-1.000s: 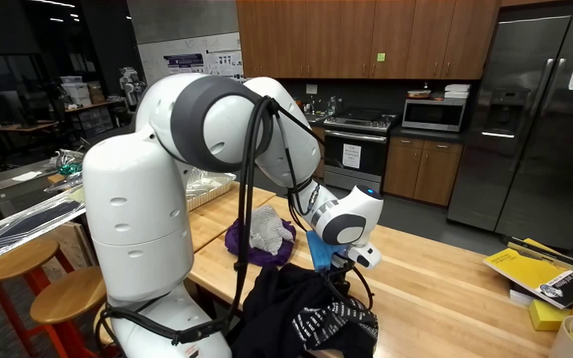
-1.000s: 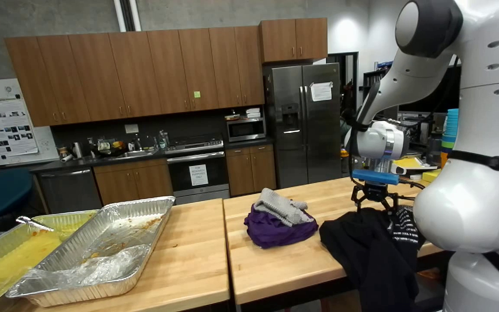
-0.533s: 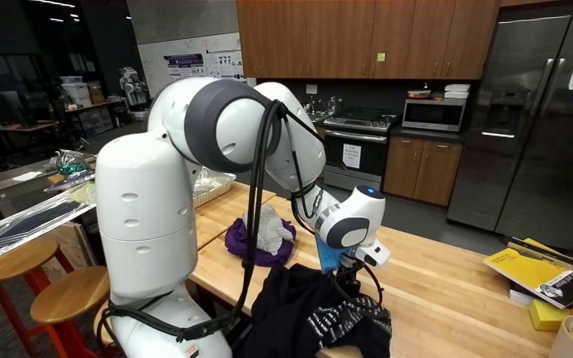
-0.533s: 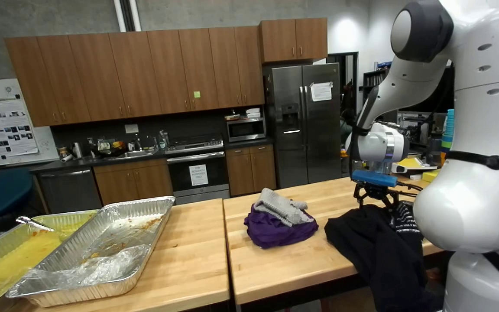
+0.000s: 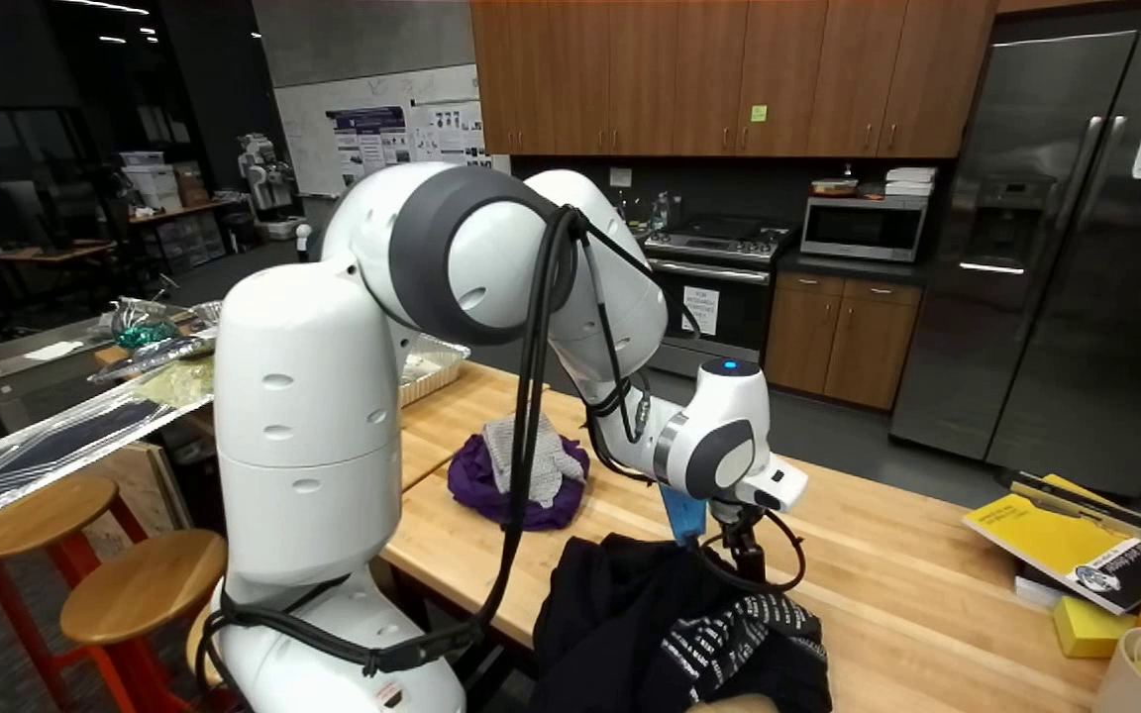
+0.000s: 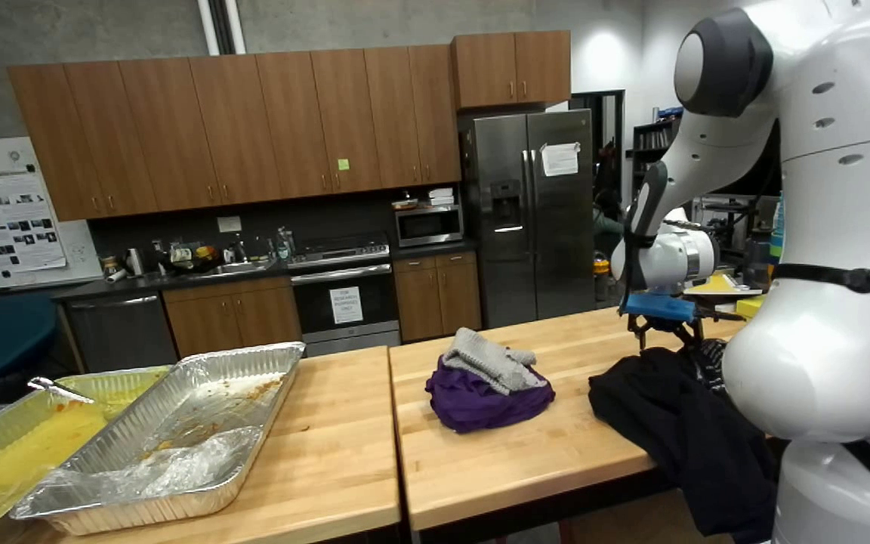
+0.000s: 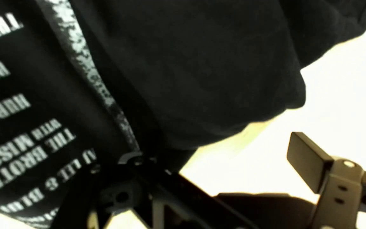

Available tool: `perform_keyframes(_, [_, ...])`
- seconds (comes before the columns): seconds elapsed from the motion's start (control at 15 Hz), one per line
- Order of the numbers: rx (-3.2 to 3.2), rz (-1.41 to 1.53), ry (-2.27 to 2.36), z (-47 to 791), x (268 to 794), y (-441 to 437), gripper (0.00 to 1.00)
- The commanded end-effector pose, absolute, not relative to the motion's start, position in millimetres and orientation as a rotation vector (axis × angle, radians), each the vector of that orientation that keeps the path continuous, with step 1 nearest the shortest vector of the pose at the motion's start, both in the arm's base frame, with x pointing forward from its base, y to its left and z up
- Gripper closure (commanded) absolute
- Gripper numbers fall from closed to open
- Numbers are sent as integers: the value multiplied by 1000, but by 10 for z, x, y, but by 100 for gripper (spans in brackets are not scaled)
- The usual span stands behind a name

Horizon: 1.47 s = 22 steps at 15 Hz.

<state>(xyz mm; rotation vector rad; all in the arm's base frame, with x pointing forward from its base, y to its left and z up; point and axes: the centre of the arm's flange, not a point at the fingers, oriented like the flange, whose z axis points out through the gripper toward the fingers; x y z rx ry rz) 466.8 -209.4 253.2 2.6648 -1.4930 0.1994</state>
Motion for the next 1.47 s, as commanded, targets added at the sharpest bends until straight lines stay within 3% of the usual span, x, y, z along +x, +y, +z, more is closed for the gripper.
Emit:
perform_keyframes(0.0, [2589, 307, -1480, 2628, 4834, -2233, 0])
perform_keyframes(0.67, [2614, 615, -1455, 3361, 4992, -2296, 0])
perform_keyframes(1.0, [2739, 729, -1477, 4034, 4747, -2073, 0])
perform_keyframes(1.4, [2946, 664, -1456, 4552, 4310, -1730, 0])
